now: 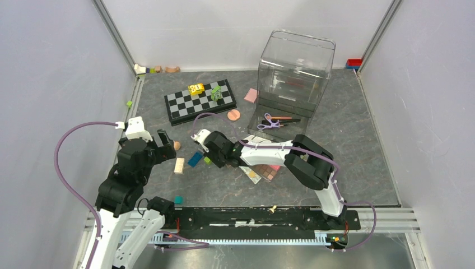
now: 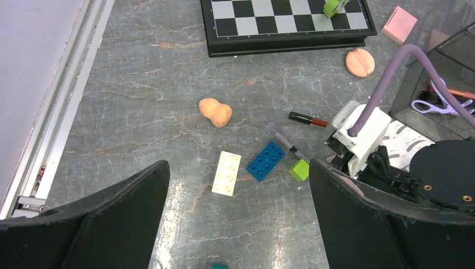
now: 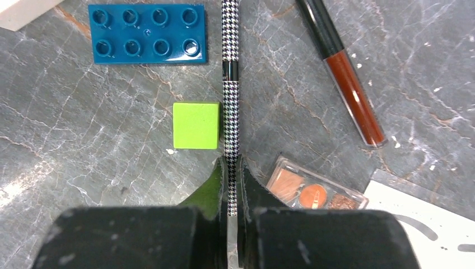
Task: Organize the makeup
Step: Pick up the makeup tool from the center of the board.
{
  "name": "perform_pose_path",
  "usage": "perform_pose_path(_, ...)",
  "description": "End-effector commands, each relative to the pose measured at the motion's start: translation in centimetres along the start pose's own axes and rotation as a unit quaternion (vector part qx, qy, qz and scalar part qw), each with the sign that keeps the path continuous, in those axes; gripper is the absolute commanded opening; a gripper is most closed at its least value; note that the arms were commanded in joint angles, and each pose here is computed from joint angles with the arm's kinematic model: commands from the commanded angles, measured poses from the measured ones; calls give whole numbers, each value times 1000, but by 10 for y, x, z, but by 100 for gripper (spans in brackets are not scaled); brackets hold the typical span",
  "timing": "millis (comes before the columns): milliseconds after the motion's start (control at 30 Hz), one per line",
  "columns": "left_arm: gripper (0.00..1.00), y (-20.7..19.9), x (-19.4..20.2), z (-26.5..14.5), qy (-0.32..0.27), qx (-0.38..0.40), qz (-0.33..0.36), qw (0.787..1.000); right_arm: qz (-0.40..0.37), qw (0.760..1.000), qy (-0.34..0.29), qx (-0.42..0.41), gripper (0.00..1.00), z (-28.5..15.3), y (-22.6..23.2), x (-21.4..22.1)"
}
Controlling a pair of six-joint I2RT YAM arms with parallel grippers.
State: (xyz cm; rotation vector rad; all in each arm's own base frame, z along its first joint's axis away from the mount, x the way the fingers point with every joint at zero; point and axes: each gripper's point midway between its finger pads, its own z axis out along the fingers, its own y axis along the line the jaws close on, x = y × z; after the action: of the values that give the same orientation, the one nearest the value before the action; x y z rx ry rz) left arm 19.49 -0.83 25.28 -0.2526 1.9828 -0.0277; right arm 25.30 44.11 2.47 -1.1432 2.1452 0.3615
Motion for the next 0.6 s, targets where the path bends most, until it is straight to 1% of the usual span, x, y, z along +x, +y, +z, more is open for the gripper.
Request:
perform_pose_path(0, 100, -4, -7, 1, -13, 6, -16, 1000, 4, 998, -66, 17, 0, -38, -13, -53)
perform_pose_path(100, 100, -4, -7, 1, -13, 6, -15, 1000, 12, 996, -86, 20, 0, -52, -21, -68)
perform_pose_path(233, 100, -4, -7, 0, -14, 6, -16, 1000, 5, 995, -99, 26, 0, -67, -35, -73)
perform_pose_path(333, 100, -3, -7, 0, -16, 7, -17, 1000, -50, 994, -91, 39, 0, -77, -53, -64)
perform_pose_path(433, 100, -3, -7, -1, -16, 7, -17, 1000, -110, 990, -67, 57, 0, -90, -75, -49)
perform_pose_path(567, 100, -4, -7, 0, -15, 7, -17, 1000, -132, 985, -47, 100, 0, -112, -120, -27)
